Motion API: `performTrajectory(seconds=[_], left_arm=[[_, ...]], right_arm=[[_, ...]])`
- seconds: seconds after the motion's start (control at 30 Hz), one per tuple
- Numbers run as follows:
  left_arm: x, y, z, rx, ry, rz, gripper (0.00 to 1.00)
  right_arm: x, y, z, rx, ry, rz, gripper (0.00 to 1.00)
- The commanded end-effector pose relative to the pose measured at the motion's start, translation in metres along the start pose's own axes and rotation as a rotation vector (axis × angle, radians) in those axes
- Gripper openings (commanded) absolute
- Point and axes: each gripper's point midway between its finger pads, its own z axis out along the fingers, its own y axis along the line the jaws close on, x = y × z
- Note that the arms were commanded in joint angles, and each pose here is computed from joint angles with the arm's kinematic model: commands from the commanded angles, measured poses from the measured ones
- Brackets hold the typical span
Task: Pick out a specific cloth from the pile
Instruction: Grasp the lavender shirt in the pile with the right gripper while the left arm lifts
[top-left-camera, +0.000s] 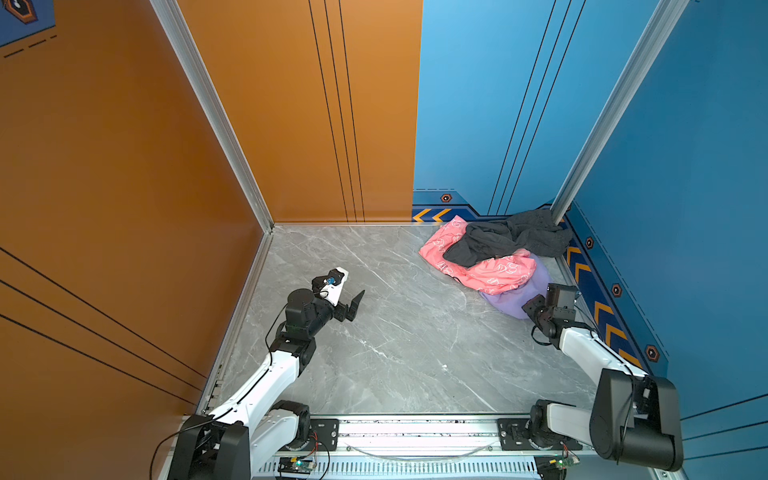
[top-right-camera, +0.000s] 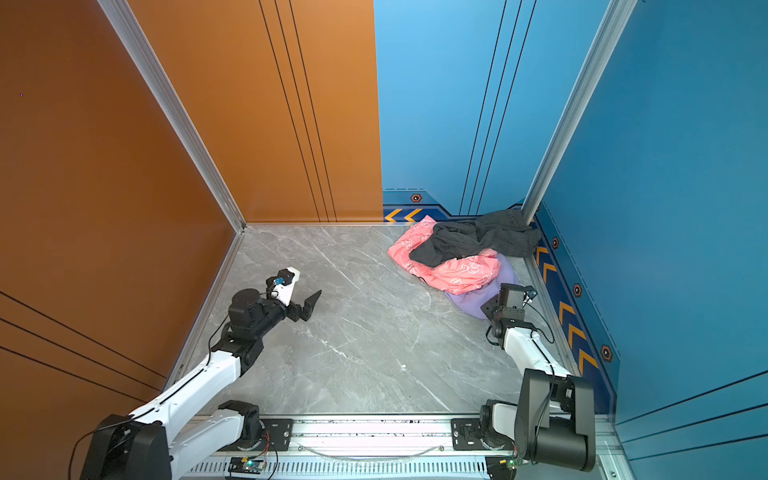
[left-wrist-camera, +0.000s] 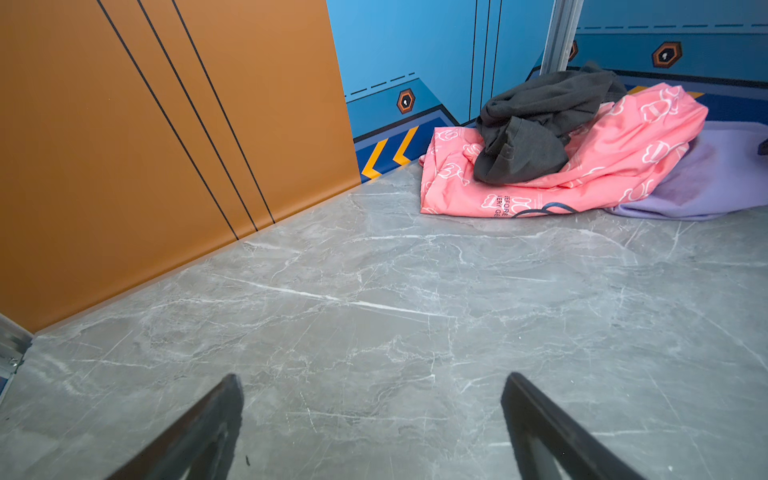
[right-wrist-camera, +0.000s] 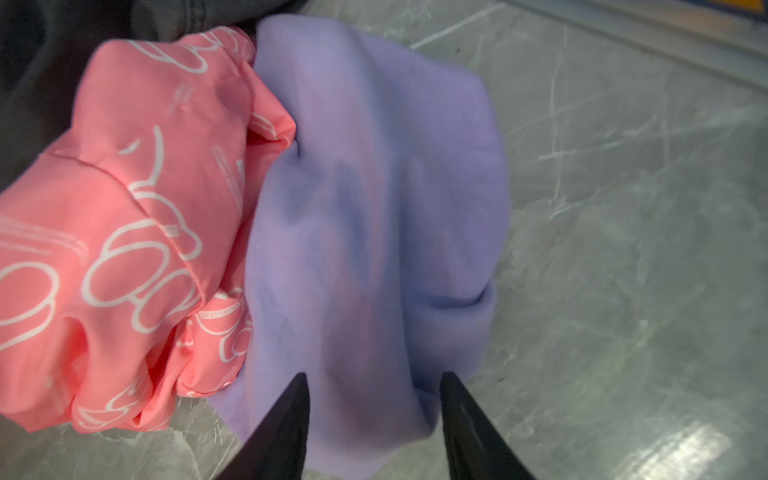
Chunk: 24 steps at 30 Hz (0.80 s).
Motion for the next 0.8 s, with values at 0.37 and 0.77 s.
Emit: performTrajectory(seconds=[0.37,0.77], left_arm=[[-0.005,-0.057,-0.005,0.309,-0.049,0.112,0.98],[0.001,-0.051,-0.004,0.250,-0.034,0.158,0.98]], right_arm=[[-0.016,0.017,-0.009,-0.090,-0.066,0.120,0.06],[-0.067,0.041,-0.070,-0.170,-0.320,0.137,0.02]])
